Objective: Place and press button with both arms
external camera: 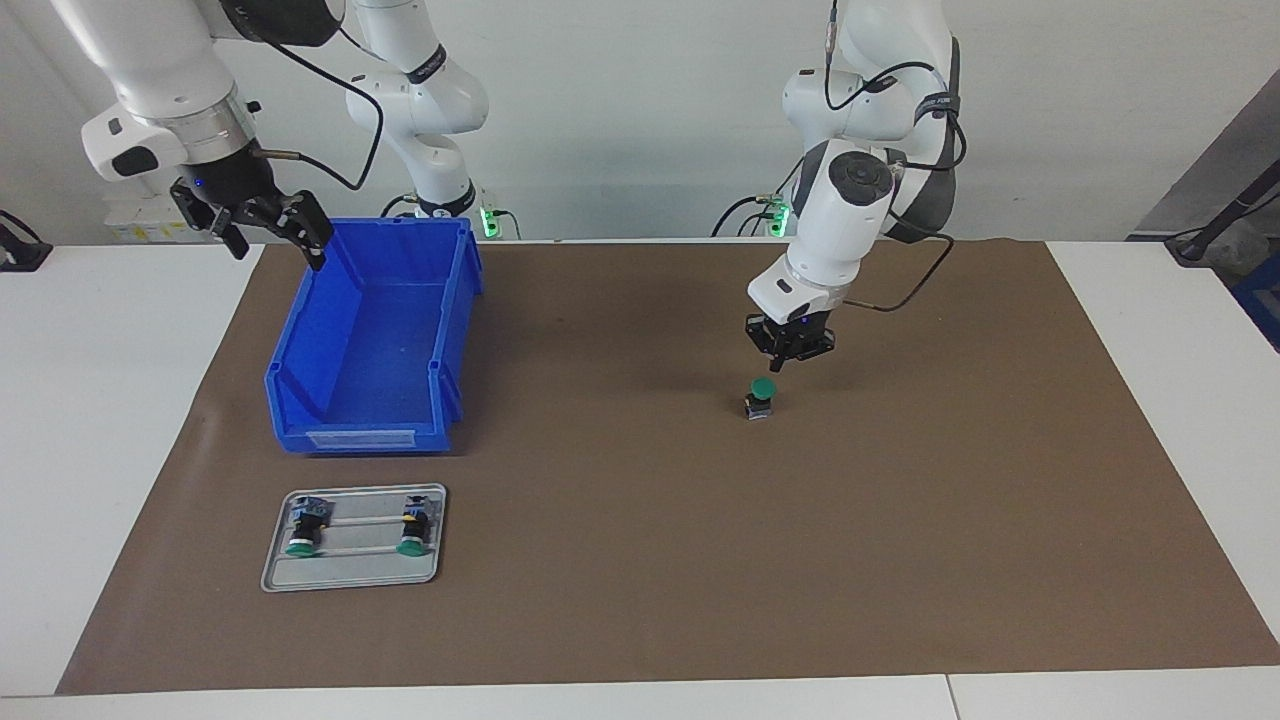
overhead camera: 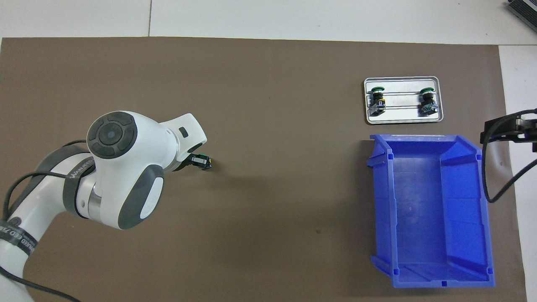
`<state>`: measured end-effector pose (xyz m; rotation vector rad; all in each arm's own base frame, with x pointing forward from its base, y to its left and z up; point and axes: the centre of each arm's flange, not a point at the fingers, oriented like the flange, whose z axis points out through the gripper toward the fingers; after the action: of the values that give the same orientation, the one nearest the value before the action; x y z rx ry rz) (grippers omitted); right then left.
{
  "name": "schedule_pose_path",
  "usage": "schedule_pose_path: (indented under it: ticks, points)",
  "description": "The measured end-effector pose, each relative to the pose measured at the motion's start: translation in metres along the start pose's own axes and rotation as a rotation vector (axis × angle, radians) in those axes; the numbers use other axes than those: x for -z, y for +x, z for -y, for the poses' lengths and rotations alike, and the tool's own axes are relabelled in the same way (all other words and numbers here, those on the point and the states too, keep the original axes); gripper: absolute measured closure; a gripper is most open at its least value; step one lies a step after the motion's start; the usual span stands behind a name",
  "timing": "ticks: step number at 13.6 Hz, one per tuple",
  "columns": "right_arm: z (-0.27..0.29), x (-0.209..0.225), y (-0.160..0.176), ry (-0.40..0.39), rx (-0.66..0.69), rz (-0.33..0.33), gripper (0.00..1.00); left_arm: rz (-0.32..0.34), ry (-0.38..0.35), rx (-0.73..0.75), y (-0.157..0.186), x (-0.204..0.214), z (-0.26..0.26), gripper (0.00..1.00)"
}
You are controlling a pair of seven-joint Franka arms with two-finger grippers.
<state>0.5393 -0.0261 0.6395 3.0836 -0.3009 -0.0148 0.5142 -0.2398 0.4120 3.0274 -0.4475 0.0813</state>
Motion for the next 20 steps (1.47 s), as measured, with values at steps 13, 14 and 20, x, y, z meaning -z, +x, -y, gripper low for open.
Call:
schedule_pose_path:
  ticks: [13, 14, 20]
  points:
    - [0.000, 0.000, 0.000, 0.000, 0.000, 0.000, 0.00, -0.040, -0.003, 0.039, -0.009, -0.044, -0.012, 0.99]
    - [0.000, 0.000, 0.000, 0.000, 0.000, 0.000, 0.00, -0.042, -0.003, 0.039, -0.011, -0.046, -0.012, 0.99]
    - [0.000, 0.000, 0.000, 0.000, 0.000, 0.000, 0.00, -0.044, -0.004, 0.048, -0.004, -0.036, -0.008, 0.99]
